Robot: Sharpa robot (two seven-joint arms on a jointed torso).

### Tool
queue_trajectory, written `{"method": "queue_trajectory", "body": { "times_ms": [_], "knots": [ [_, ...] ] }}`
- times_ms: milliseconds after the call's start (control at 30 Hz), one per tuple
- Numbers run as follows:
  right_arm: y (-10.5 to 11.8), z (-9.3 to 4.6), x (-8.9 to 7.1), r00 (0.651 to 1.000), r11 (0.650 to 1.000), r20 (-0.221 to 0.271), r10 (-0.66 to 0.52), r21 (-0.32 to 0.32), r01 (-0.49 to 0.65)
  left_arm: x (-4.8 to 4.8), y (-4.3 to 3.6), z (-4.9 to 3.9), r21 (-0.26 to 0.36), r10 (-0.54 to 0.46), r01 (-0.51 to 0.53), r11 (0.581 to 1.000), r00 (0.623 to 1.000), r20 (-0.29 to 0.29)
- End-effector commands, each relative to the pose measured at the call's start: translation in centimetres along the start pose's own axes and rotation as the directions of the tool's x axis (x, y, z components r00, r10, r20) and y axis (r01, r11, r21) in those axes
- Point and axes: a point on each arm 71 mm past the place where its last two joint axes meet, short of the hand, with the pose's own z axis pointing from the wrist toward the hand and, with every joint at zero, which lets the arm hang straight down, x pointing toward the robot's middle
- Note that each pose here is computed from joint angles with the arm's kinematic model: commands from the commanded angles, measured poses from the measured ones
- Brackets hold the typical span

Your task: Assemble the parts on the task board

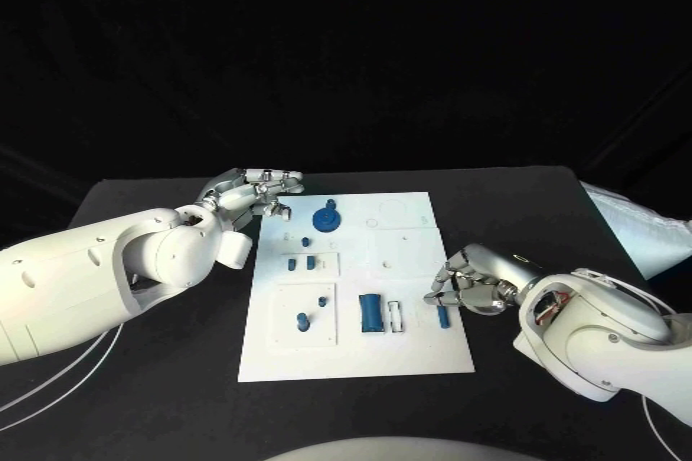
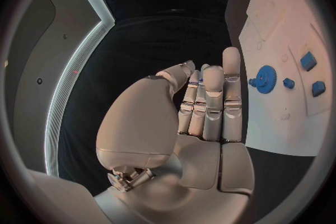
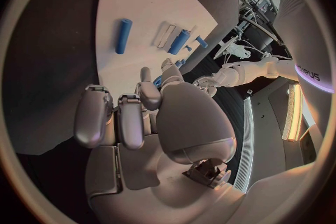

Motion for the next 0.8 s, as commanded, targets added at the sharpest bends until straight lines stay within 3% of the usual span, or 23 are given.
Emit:
{"method": "queue_trajectory", "body": {
  "times_ms": [33, 533, 800],
  "knots": [
    [-0.5, -0.1, -0.4, 0.999, 0.999, 0.017, -0.050, -0.014, 0.050, 0.21, -0.03, 0.05, 0.007, -0.002, 0.002, 1.000, 1.000, -0.021],
    [-2.0, 0.3, 1.1, 0.981, 0.983, -0.104, -0.165, 0.067, 0.172, 0.20, 0.03, 0.01, 0.005, -0.003, 0.003, 1.000, 1.000, -0.023],
    [-2.0, 0.5, 1.7, 0.975, 0.978, -0.125, -0.186, 0.075, 0.196, 0.12, 0.10, -0.04, 0.003, -0.003, 0.003, 1.000, 1.000, -0.022]
  ]
}}
